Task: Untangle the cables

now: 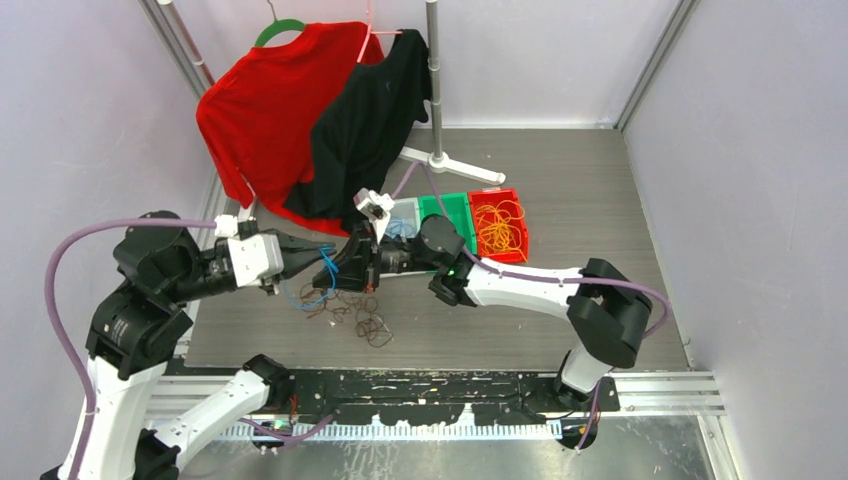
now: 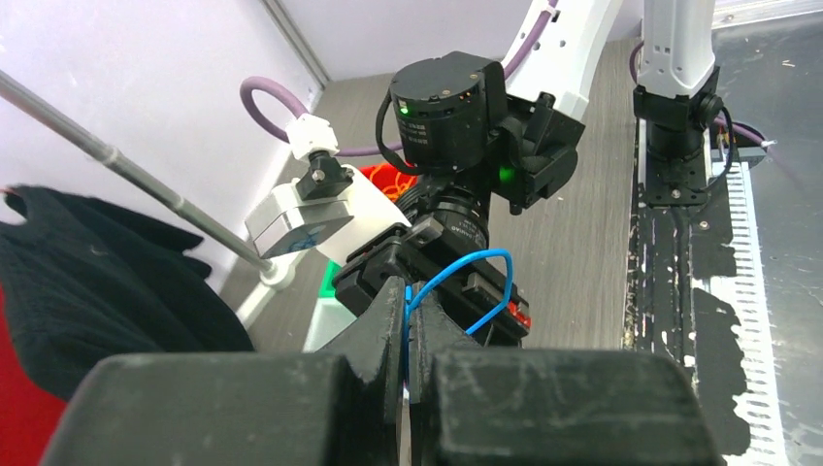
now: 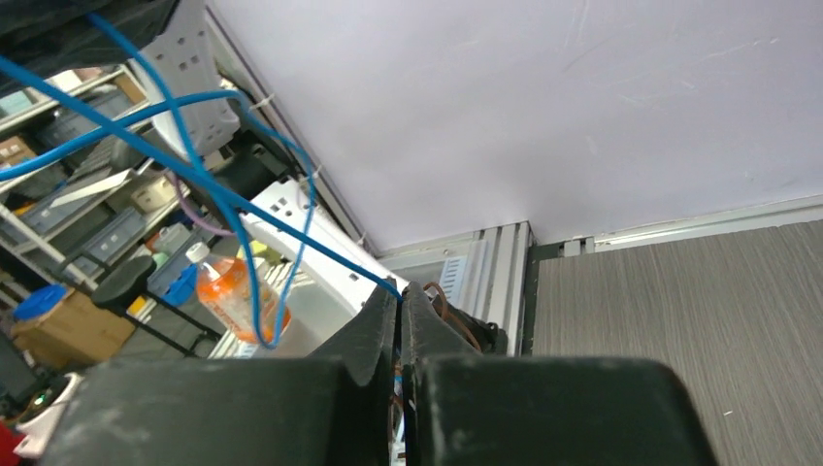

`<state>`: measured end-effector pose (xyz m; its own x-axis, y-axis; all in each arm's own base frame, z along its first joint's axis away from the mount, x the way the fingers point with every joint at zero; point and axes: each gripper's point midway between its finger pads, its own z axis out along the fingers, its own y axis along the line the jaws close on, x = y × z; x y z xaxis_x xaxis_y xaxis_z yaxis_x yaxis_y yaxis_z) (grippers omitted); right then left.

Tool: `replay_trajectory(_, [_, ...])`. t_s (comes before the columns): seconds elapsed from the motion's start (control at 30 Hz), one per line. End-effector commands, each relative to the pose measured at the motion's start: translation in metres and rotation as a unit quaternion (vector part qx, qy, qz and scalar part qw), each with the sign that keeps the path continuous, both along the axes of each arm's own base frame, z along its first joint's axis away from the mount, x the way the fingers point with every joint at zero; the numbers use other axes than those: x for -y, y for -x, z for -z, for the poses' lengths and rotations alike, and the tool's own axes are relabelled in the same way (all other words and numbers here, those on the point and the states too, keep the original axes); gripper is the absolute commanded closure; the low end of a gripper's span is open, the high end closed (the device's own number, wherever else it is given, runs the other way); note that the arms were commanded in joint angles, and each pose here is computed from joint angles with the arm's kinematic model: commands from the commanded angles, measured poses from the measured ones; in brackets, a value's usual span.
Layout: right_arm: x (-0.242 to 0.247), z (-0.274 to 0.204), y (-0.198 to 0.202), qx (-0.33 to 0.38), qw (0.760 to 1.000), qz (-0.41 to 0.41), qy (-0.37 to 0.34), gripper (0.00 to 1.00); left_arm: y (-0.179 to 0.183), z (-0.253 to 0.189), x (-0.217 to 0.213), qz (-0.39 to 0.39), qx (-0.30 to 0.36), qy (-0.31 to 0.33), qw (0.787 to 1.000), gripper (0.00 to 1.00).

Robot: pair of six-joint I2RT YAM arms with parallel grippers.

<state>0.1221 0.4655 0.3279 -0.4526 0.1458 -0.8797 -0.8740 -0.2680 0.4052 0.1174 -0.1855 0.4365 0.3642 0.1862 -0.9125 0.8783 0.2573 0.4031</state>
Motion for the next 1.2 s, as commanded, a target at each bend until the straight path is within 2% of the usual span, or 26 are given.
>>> replay_trajectory(0.0, [-0.018, 0.066, -0.024, -0.06, 0.996, 0.052, 0.05, 0.96, 0.002, -0.048, 0.002, 0.004, 0.06, 0.047, 0.997, 1.0])
replay_trajectory(0.1, [-0.022, 0.106, -0.037, -0.089, 0.99, 0.084, 0.077, 0.96, 0.002, -0.062, 0.001, 0.002, 0.075, 0.055, 0.996, 1.0])
replay_trajectory(0.23, [-0.024, 0.131, -0.041, -0.122, 0.985, 0.095, 0.079, 0.94, 0.003, -0.086, -0.001, -0.003, 0.098, 0.075, 0.992, 1.0])
replay_trajectory(0.4, [-0.022, 0.15, -0.042, -0.132, 0.98, 0.109, 0.105, 0.83, 0.005, -0.11, -0.006, -0.013, 0.124, 0.093, 0.988, 1.0])
replay_trajectory(0.47, [-0.02, 0.152, -0.041, -0.12, 0.978, 0.121, 0.117, 0.75, 0.006, -0.117, -0.008, -0.017, 0.134, 0.099, 0.986, 1.0])
replay_trajectory(0.53, [-0.017, 0.153, -0.041, -0.106, 0.977, 0.134, 0.127, 0.7, 0.008, -0.123, -0.01, -0.021, 0.141, 0.106, 0.984, 1.0])
replay_trajectory(0.67, [-0.013, 0.152, -0.041, -0.098, 0.975, 0.146, 0.135, 0.74, 0.009, -0.126, -0.012, -0.023, 0.145, 0.109, 0.983, 1.0])
replay_trajectory(0.83, [-0.008, 0.161, -0.039, -0.093, 0.969, 0.161, 0.165, 0.71, 0.01, -0.147, -0.019, -0.041, 0.195, 0.117, 0.973, 1.0])
replay_trajectory(0.93, [-0.002, 0.152, -0.044, -0.09, 0.967, 0.184, 0.154, 0.66, 0.011, -0.148, -0.019, -0.038, 0.197, 0.106, 0.974, 1.0])
replay_trajectory(1.17, [0.025, 0.07, -0.039, -0.024, 0.975, 0.201, 0.093, 0.51, 0.011, -0.108, -0.012, -0.017, 0.146, 0.077, 0.986, 1.0])
